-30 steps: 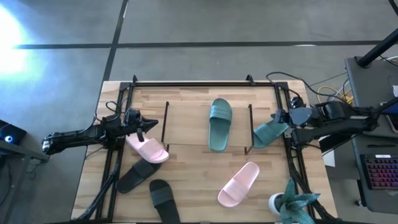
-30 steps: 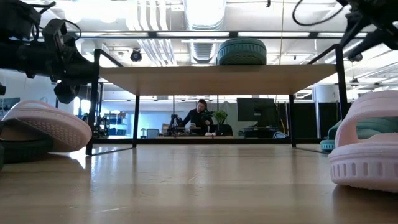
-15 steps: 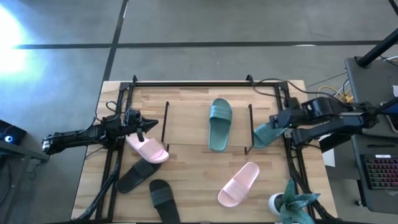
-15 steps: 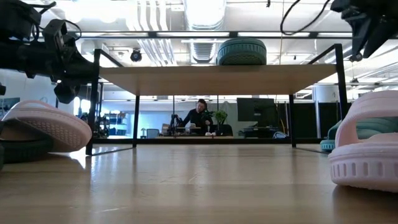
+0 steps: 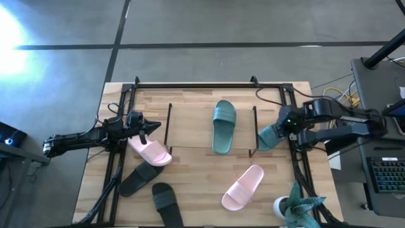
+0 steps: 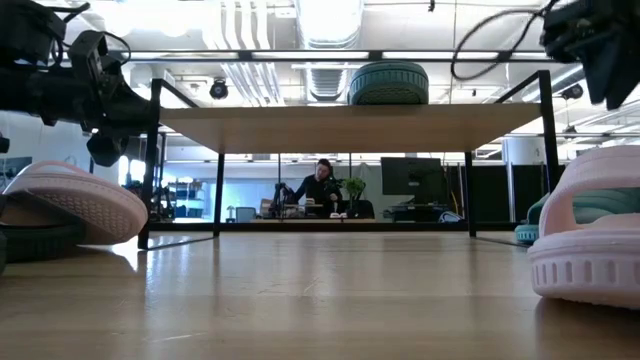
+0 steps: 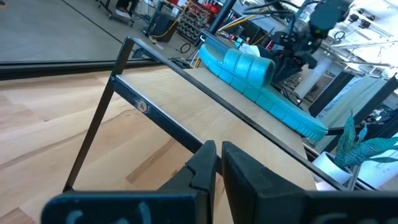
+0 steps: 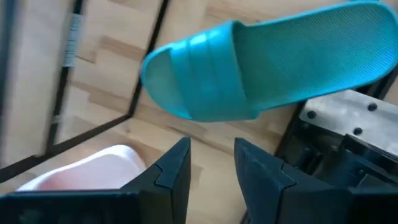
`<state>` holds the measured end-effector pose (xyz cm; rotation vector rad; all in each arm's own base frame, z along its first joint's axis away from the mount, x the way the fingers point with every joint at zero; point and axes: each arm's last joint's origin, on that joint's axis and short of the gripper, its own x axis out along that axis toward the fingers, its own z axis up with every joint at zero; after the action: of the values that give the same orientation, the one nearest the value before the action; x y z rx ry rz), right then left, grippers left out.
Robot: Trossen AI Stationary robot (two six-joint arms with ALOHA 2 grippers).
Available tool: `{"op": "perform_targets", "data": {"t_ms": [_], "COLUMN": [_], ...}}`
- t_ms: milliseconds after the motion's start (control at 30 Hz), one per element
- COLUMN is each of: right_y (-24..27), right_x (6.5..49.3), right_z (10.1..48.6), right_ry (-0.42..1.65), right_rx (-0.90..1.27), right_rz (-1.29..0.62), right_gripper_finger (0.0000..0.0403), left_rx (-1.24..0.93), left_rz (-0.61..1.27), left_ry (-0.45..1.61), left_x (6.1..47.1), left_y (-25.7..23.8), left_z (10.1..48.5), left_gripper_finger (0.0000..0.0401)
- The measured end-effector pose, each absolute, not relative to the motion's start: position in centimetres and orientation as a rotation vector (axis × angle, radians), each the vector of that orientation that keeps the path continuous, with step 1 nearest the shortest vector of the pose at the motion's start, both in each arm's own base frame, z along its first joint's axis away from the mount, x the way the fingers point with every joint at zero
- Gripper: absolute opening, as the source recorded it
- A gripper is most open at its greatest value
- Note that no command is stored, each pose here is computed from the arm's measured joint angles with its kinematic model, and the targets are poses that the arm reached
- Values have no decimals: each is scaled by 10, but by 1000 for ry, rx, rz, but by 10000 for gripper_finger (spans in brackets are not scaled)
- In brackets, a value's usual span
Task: Pick and place slides into the shelf
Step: Put the green slipper on the shelf
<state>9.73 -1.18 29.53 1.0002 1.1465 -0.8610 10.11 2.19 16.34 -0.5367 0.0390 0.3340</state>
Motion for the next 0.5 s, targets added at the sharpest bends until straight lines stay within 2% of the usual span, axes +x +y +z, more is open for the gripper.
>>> {"op": "perform_targets", "data": {"t_ms": [167,367,500], "right_y": [-29,-60,-79], "right_x": [97,99,97], "right_z": [282,273,265], "right_ry": [1169,1028,1025], "right_rx": [1075,1233,1293], "right_rz": [-868,-815,-819], "right_gripper_finger": [114,114,114], "left_rx": [-537,-537,-537], "left_rz": [334,334,334], "left_ry": [39,39,39], "left_x": [101,101,101], "left_y": [22,22,22], "left_z": [163,163,163], "left_gripper_finger": [12,12,12]}}
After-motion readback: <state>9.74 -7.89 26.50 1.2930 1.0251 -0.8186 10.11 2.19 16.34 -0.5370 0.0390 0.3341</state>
